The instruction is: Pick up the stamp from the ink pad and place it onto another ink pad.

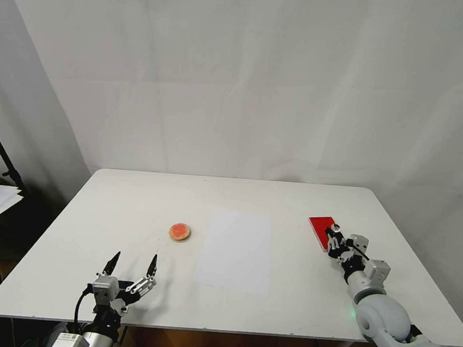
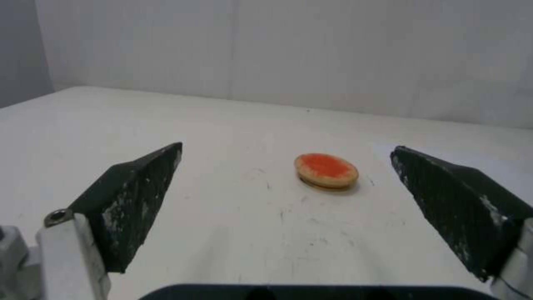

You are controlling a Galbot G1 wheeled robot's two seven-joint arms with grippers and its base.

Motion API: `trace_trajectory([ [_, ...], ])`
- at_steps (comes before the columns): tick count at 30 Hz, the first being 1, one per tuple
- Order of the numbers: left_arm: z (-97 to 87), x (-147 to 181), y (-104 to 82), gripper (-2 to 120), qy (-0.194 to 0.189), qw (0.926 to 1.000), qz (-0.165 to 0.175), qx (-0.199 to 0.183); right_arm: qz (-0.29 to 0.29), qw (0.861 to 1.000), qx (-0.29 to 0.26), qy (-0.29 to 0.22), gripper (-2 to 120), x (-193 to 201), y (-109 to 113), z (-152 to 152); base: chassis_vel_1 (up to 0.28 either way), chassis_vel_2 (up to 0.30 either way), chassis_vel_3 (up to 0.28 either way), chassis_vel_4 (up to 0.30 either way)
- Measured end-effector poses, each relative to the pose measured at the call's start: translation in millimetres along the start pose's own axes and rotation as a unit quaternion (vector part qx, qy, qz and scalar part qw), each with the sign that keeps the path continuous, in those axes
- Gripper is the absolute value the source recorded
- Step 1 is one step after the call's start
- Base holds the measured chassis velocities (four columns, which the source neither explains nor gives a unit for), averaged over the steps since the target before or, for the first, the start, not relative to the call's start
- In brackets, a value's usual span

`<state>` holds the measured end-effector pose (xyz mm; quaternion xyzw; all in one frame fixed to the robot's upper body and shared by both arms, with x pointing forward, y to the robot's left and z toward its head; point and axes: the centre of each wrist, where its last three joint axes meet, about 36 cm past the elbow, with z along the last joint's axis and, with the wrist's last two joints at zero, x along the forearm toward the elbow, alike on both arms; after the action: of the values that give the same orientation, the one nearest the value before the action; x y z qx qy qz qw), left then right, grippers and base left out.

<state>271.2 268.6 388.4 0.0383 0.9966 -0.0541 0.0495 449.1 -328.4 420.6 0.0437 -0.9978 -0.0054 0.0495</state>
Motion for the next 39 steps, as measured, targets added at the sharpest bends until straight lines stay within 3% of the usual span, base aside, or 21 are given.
trace_trajectory([
  [4, 0.0, 0, 0.0, 100, 0.000, 1.0000, 0.000, 0.000, -0.055, 0.998, 0.023, -0.027, 10, -7, 4, -28, 0.000, 0.000, 0.000, 0.000],
  [8, 0.0, 0, 0.0, 100, 0.000, 1.0000, 0.000, 0.000, -0.174, 0.983, 0.040, -0.040, 10, -33, 34, -46, 0.000, 0.000, 0.000, 0.000],
  [9, 0.0, 0, 0.0, 100, 0.000, 1.0000, 0.000, 0.000, -0.174, 0.983, 0.040, -0.040, 10, -33, 34, -46, 0.000, 0.000, 0.000, 0.000],
  [14, 0.0, 0, 0.0, 100, 0.000, 1.0000, 0.000, 0.000, -0.260, 0.964, 0.045, -0.018, 10, -65, 97, -39, 0.000, 0.000, 0.000, 0.000],
  [15, 0.0, 0, 0.0, 100, 0.000, 1.0000, 0.000, 0.000, -0.260, 0.964, 0.045, -0.018, 10, -65, 97, -39, 0.000, 0.000, 0.000, 0.000],
  [19, 0.0, 0, 0.0, 100, 0.000, 1.0000, 0.000, 0.000, -0.274, 0.961, 0.045, 0.014, 10, -77, 133, -20, 0.000, 0.000, 0.000, 0.000],
  [30, 0.0, 0, 0.0, 100, 0.000, 1.0000, 0.000, 0.000, -0.261, 0.962, 0.037, 0.066, 10, -77, 138, 8, 0.000, 0.000, 0.000, 0.000],
  [39, 0.0, 0, 0.0, 100, 0.000, 1.0000, 0.000, 0.000, -0.241, 0.968, 0.005, 0.068, 10, -80, 135, -1, 0.000, 0.000, 0.000, 0.000],
])
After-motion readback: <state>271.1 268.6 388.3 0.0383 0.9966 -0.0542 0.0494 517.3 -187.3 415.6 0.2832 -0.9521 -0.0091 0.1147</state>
